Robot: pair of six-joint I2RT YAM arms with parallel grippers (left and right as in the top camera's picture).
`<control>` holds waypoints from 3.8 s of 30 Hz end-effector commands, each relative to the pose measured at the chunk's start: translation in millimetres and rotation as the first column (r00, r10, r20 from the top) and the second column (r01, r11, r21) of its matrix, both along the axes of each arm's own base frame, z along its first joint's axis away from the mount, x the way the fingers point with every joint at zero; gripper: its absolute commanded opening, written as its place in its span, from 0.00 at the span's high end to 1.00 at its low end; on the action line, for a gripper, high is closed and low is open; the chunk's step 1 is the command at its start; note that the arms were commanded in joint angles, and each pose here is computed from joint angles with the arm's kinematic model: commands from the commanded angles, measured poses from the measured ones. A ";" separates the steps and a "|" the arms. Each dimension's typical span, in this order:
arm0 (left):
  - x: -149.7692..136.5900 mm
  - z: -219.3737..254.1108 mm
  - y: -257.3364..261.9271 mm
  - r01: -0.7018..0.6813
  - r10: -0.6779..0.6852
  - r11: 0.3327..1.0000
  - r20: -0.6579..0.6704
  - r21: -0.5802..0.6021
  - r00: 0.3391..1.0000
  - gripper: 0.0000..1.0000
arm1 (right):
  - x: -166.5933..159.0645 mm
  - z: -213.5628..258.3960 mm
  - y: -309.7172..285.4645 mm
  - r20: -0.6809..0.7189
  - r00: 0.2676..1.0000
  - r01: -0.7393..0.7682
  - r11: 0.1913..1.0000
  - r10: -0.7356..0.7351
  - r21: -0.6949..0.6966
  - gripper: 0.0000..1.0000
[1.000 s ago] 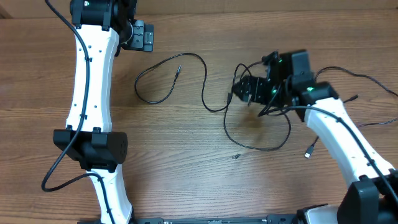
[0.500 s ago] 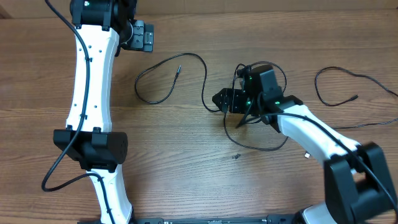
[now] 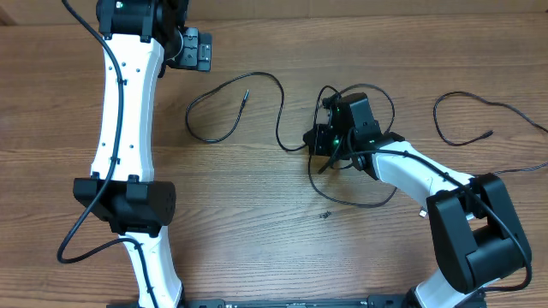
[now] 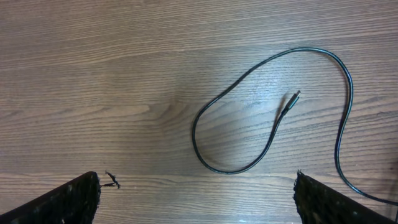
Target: Untangle cables
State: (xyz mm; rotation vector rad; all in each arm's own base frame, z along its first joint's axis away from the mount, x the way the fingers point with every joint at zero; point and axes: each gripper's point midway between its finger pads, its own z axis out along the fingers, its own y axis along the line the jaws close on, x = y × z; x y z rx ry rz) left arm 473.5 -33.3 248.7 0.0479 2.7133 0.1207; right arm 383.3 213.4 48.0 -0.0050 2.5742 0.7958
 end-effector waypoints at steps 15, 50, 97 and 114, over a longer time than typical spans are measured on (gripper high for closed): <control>-1.6 11.1 4.0 -0.022 0.022 1.000 0.030 0.002 0.999 0.01 | 103.6 354.3 -48.1 0.657 0.715 0.147 0.970 -0.240 0.194 0.96; -1.6 11.1 4.0 -0.021 0.021 1.000 0.030 0.002 0.999 0.00 | 16.1 439.2 57.0 0.790 0.605 -0.382 0.907 0.098 0.180 0.96; -1.6 11.1 4.2 -0.021 0.021 1.000 0.030 0.002 0.999 0.00 | -14.7 561.4 -302.2 0.959 -0.084 0.977 0.165 -0.270 0.132 0.96; -1.6 11.1 4.2 -0.022 0.022 1.000 0.030 0.002 0.999 0.00 | -56.7 409.9 -506.9 0.812 0.059 0.949 -0.220 -0.581 -0.226 0.96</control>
